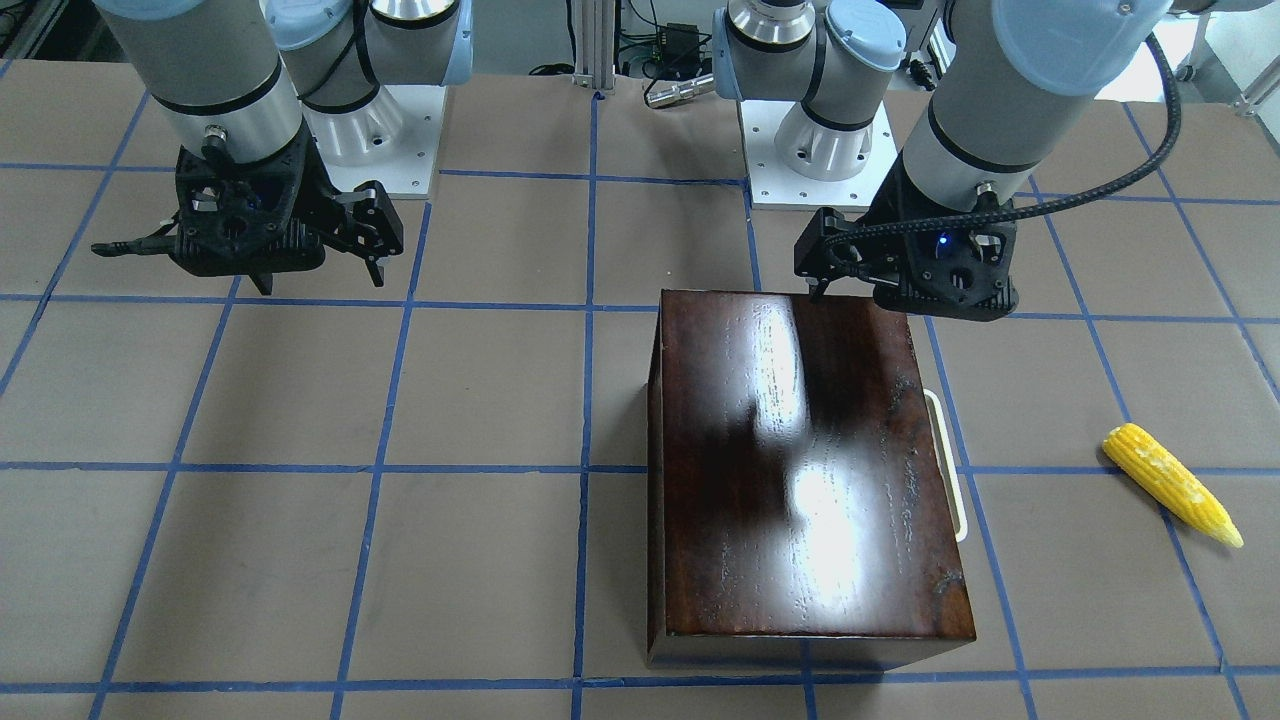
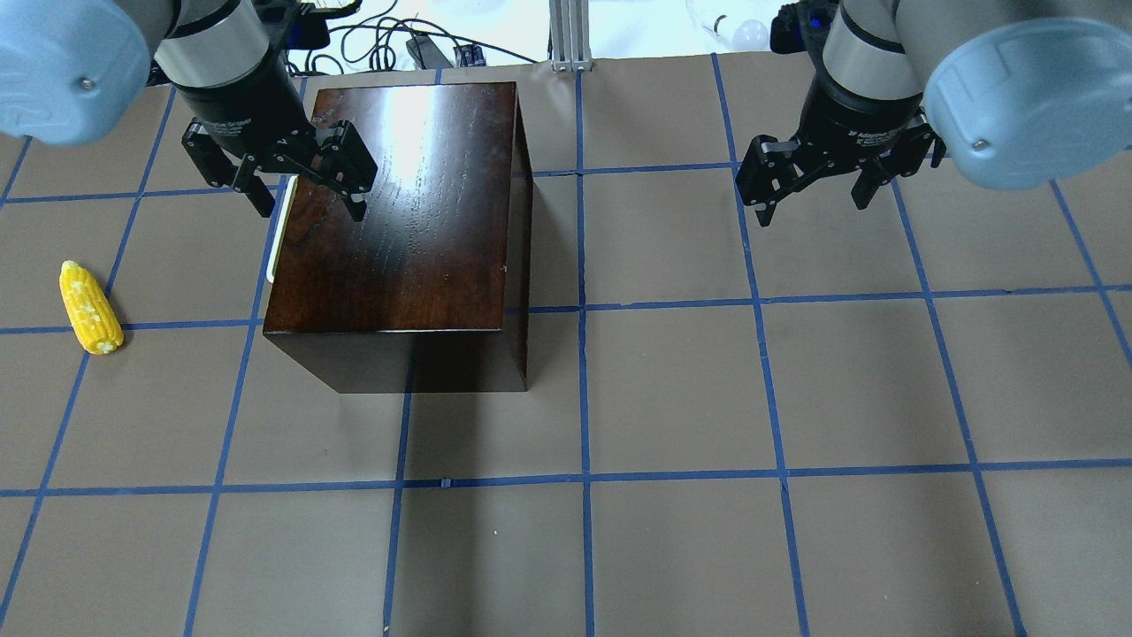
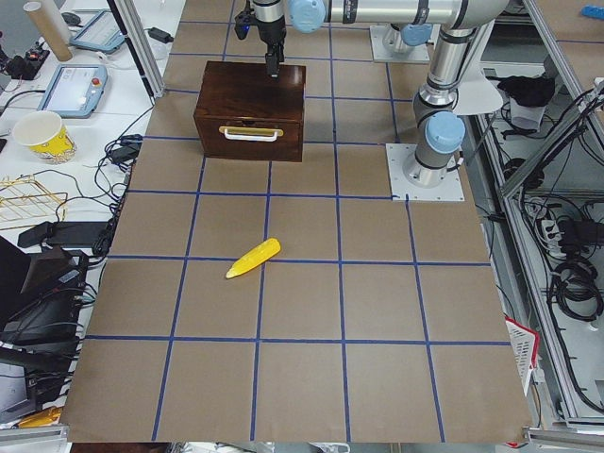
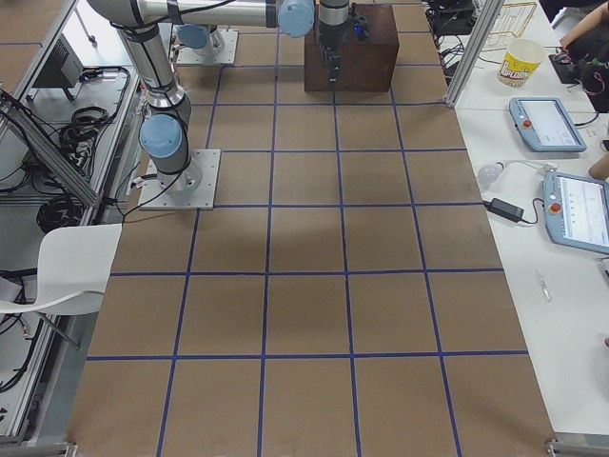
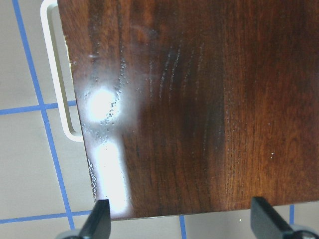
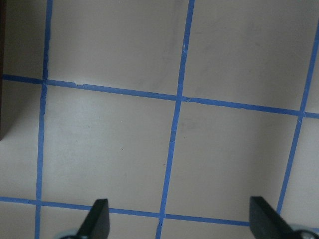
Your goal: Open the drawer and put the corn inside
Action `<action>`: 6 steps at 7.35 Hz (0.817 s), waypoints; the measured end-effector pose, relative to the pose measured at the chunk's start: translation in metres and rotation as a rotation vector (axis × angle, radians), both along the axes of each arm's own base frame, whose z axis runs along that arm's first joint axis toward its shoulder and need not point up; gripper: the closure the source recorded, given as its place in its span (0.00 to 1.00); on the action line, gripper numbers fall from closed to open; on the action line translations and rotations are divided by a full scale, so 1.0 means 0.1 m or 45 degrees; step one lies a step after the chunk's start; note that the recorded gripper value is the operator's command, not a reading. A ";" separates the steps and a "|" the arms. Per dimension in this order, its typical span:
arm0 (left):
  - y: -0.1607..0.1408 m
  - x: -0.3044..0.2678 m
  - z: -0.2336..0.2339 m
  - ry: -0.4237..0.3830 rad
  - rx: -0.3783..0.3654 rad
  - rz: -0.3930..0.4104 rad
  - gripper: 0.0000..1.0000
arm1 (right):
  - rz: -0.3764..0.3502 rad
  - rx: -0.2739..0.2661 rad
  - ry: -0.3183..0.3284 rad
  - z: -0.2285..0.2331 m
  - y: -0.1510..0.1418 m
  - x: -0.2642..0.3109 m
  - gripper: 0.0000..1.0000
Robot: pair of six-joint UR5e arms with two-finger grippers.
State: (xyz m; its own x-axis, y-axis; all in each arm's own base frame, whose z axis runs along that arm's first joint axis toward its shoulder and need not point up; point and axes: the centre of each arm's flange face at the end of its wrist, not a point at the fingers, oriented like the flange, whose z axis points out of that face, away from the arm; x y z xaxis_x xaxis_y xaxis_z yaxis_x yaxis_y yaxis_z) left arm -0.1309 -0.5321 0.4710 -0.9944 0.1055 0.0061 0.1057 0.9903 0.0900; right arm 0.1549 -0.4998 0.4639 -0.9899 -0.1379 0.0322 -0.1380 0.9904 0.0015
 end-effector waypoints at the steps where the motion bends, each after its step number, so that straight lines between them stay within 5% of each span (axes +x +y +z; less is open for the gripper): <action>1: -0.02 0.00 0.00 0.001 -0.006 0.001 0.00 | 0.000 0.000 0.000 0.00 0.00 0.00 0.00; 6: -0.08 0.01 -0.03 0.000 -0.030 0.021 0.00 | 0.001 0.001 0.000 -0.01 0.00 0.01 0.00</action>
State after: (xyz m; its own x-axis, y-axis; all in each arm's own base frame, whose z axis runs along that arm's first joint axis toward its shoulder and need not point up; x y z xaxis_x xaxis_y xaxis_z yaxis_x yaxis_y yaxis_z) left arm -0.1301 -0.5398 0.4683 -0.9960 0.0894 0.0038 0.0895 0.9938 0.0667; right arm 0.1556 -0.4998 0.4633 -0.9898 -0.1387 0.0321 -0.1387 0.9903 0.0026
